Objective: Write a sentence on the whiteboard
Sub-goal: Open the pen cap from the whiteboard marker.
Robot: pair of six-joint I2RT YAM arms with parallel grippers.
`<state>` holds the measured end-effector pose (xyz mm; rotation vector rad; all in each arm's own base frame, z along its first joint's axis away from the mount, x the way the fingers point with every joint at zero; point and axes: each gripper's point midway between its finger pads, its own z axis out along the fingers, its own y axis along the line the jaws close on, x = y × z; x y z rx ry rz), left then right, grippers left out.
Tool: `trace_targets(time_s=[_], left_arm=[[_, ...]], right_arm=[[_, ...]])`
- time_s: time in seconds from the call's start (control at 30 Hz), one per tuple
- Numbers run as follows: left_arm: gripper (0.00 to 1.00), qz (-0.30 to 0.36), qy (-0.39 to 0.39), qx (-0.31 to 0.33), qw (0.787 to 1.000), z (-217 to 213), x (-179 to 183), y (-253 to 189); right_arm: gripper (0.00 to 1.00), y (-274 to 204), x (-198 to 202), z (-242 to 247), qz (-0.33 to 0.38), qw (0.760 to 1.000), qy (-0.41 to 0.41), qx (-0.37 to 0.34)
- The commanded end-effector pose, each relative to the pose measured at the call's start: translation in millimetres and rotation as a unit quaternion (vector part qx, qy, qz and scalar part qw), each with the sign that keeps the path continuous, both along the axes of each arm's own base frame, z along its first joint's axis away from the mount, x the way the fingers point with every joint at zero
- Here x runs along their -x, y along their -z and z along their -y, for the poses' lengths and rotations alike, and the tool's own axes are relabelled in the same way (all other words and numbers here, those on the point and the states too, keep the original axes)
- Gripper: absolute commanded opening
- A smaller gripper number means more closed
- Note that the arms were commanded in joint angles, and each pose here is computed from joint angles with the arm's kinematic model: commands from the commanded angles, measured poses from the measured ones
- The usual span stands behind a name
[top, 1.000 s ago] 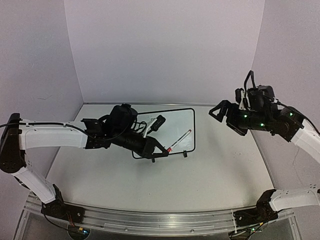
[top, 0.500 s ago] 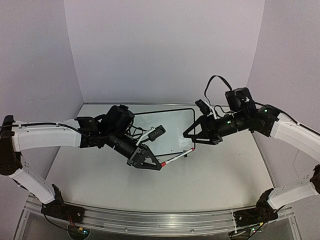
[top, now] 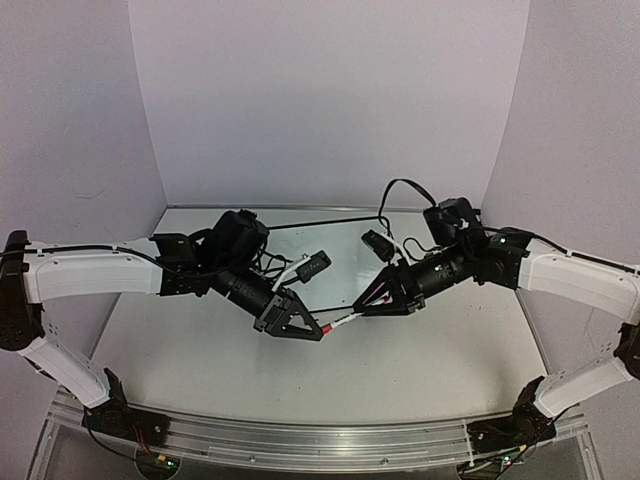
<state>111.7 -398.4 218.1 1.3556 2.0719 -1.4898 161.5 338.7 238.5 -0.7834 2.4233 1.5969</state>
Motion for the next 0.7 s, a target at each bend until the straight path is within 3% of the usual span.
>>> trace_targets(time_s=[0.0, 0.23, 0.67], left_arm=[[0.00, 0.025, 0.006, 0.042, 0.999, 8.1, -5.2, -26.6], [0.00, 0.024, 0.018, 0.053, 0.998, 4.3, 0.9, -30.7], [0.00, 0.045, 0.020, 0.064, 0.997, -13.4, 11.1, -36.0]], right_arm=[[0.34, -2.2, 2.3, -13.6, 0.004, 0.999, -0.020, -0.029], [0.00, 1.0, 4.7, -18.7, 0.009, 0.999, -0.037, -0.036], [0.00, -22.9, 6.3, 1.9, 0.039, 0.994, -0.052, -0.084]])
